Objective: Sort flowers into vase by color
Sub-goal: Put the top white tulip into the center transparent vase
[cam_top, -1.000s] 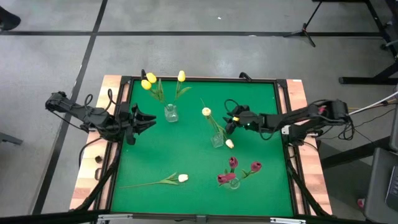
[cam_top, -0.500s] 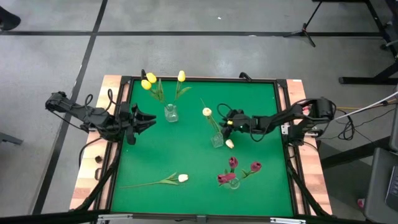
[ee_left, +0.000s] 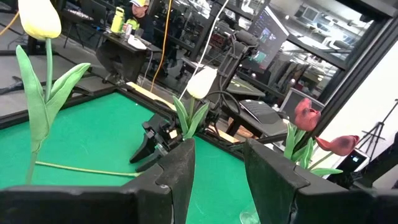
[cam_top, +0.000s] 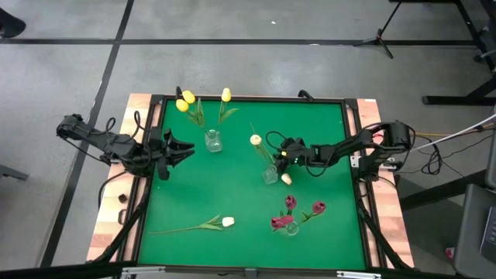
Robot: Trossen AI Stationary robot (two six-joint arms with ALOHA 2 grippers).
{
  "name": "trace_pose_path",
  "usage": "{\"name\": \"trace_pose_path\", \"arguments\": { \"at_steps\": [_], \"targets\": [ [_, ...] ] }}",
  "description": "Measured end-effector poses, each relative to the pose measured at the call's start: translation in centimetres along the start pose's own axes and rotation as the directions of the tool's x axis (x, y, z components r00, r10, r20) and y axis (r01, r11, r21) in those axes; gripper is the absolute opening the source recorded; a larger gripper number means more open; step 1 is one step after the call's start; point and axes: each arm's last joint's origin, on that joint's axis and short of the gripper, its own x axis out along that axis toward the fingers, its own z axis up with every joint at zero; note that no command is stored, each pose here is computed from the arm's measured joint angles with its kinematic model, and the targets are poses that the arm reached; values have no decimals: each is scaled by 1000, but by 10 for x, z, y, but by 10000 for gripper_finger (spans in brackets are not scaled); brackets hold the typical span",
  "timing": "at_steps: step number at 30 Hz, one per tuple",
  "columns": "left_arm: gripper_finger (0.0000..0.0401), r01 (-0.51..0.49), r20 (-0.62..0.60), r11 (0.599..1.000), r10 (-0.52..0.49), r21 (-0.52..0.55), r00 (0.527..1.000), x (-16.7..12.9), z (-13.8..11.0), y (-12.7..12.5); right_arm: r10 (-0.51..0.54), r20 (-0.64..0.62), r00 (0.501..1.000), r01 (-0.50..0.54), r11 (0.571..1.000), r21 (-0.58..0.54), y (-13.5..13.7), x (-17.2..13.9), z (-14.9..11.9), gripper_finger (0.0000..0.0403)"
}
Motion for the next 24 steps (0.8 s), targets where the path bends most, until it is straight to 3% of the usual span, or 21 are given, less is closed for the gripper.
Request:
{"name": "trace_pose_path", "arguments": {
  "at_steps": [14,19,24],
  "targets": [
    [135,-2,-3,1000,2,1,1000,0,0,0,-225,-4,974,224,974,-14,-15,-24,2,166],
    [135,-12,1,1000,12,3,1000,0,0,1,1,46,999,2,997,-74,-4,-38,21,166],
    [135,-33,12,999,33,4,999,0,0,1,223,22,975,-217,963,-163,4,-40,27,166]
  ]
}}
